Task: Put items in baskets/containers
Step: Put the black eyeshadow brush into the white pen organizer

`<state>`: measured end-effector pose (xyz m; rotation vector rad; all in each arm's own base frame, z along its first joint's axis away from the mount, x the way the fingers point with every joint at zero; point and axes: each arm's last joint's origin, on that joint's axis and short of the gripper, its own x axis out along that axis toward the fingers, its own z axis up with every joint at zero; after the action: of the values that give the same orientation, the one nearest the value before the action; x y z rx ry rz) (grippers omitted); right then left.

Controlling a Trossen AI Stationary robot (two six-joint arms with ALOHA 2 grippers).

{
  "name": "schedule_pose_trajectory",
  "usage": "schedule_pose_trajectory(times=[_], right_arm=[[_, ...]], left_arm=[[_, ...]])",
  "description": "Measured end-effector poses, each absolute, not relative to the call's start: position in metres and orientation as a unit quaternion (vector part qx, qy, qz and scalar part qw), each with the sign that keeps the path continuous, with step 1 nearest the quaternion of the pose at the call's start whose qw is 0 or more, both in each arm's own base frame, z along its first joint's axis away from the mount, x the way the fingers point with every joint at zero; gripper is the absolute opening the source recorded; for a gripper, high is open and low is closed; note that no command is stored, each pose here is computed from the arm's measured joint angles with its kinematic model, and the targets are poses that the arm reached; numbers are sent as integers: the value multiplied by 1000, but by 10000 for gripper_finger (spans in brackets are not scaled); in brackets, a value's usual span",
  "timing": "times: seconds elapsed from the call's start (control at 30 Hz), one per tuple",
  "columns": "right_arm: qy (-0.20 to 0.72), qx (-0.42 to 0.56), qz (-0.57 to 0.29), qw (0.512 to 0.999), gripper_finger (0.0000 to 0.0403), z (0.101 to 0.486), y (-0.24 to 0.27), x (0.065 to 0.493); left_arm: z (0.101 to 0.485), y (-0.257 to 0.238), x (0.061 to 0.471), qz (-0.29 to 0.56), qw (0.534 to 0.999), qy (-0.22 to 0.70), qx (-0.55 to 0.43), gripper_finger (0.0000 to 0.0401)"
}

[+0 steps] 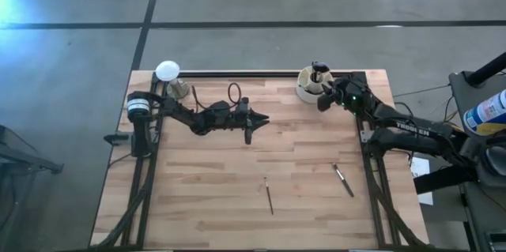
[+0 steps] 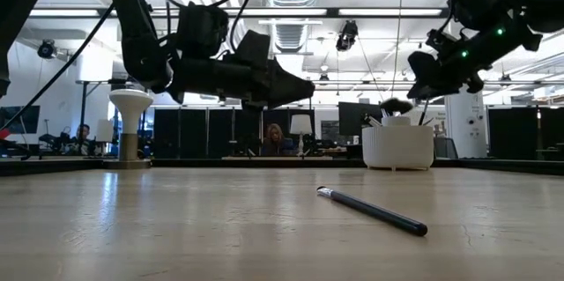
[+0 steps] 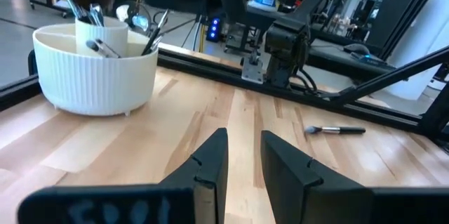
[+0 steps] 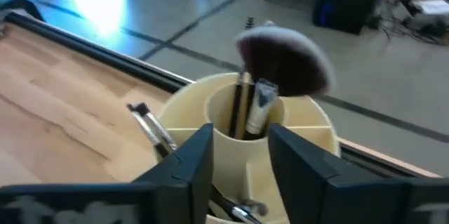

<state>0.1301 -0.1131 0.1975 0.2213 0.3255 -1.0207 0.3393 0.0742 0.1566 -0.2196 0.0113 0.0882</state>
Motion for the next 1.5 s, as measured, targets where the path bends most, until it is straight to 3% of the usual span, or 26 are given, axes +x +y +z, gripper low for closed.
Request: schedule_pose_trajectory(times=[0.17,0.3,0.6,0.67,1.17,1.5], right_arm=[[198,107,-507,832,159,214,-115,130],[237,110,-506,822,151,228,-114,128],[311,111,-492,806,26,254,-105,121],[320,112,-481,808,15,259,-99,121],[273,147,-518,797,8,243,-106,128],[298,182,-504,790,8,214,-117,137]], left_arm=[[156,74,339,46,993,10,-110,78],[156,74,339,46,993,10,-110,78],[156,75,339,46,993,10,-109,78],[155,75,339,46,993,10,-108,78],[146,75,340,46,994,21,-102,17],[146,75,340,46,994,19,-101,9]])
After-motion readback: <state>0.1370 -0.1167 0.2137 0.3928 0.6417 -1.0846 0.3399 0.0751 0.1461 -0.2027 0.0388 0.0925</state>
